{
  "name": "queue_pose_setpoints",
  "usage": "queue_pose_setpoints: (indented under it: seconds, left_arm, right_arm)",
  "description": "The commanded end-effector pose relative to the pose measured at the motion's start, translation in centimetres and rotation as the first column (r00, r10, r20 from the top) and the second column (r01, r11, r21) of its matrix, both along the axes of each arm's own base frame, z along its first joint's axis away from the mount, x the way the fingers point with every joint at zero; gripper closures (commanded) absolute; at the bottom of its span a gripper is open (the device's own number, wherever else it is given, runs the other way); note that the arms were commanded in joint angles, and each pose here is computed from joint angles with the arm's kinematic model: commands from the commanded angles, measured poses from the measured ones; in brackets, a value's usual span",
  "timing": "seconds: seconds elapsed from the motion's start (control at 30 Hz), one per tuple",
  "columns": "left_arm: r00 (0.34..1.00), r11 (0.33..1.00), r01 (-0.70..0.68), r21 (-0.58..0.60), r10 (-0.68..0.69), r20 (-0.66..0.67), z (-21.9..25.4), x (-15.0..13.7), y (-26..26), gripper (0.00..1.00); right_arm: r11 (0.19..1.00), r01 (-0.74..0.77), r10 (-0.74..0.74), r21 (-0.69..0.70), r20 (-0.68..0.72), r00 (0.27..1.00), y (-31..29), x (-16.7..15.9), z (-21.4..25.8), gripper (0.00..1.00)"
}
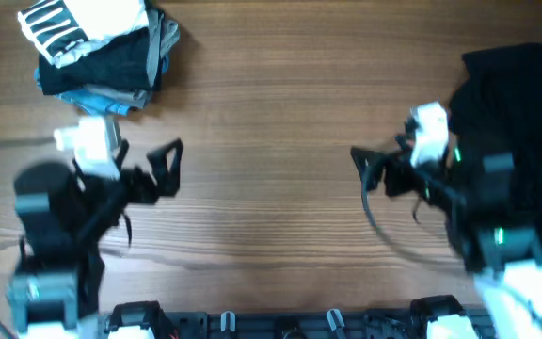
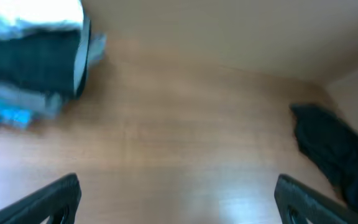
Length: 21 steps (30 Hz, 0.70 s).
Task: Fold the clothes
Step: 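Reach the right gripper to the black shirt and grasp it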
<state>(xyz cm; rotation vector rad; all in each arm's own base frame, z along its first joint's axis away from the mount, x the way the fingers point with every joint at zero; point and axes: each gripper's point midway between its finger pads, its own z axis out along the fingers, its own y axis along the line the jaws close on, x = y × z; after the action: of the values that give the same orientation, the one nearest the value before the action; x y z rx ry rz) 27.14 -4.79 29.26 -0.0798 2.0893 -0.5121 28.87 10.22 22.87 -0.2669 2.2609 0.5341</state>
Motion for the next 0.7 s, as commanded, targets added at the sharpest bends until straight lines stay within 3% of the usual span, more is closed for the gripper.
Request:
queue_pose_setpoints:
  seconds: [0.0,0.07,0.13,0.2,0.27,0.4,0.5,0.67]
  left_arm:
    - [0.992,1.0,0.007,0.001,-0.006,-0.125,0.7,2.7,0.1,0.0]
    - [0.983,1.0,0.007,-0.003,-0.007,-0.185,0.5,3.9,0.2,0.0]
    - [0.982,1.0,0.007,-0.003,-0.008,-0.191,0.7,4.8,0.2,0.0]
    - [0.98,1.0,0.007,-0.004,-0.008,-0.199,0.6,4.6,0.2,0.0]
    - [0.979,1.0,0.007,-0.004,-0.008,-0.204,0.6,4.3,0.2,0.0]
    - [0.973,1.0,0.006,-0.007,-0.008,-0.23,0.1,3.8,0.2,0.0]
    - [0.966,1.0,0.006,-0.008,-0.008,-0.257,-0.3,3.4,0.1,0.0]
    - [0.957,1.0,0.006,-0.01,-0.009,-0.292,-0.9,2.8,0.1,0.0]
  right_arm:
    - [0.986,-0.053,0.037,-0.156,-0.099,0.994,-1.0,3.9,0.8,0.0]
    - [0.991,-0.055,0.026,-0.125,-0.225,0.974,-0.7,5.7,0.4,0.0]
    - [0.99,-0.043,0.006,-0.134,-0.264,0.964,-0.9,7.6,-1.0,0.0]
    - [0.975,0.132,-0.179,-0.177,-0.288,0.941,-3.9,9.6,-2.6,0.0]
    - [0.893,0.393,-0.445,-0.218,-0.305,0.842,-9.0,11.5,-4.3,0.0]
    - [0.698,0.681,-0.71,-0.222,-0.334,0.619,-17.4,14.2,-8.6,0.07]
    - [0.638,0.733,-0.759,-0.234,-0.352,0.548,-21.7,16.2,-13.6,0.15]
    - [0.625,0.709,-0.772,-0.328,-0.392,0.5,-23.7,16.1,-20.1,0.18]
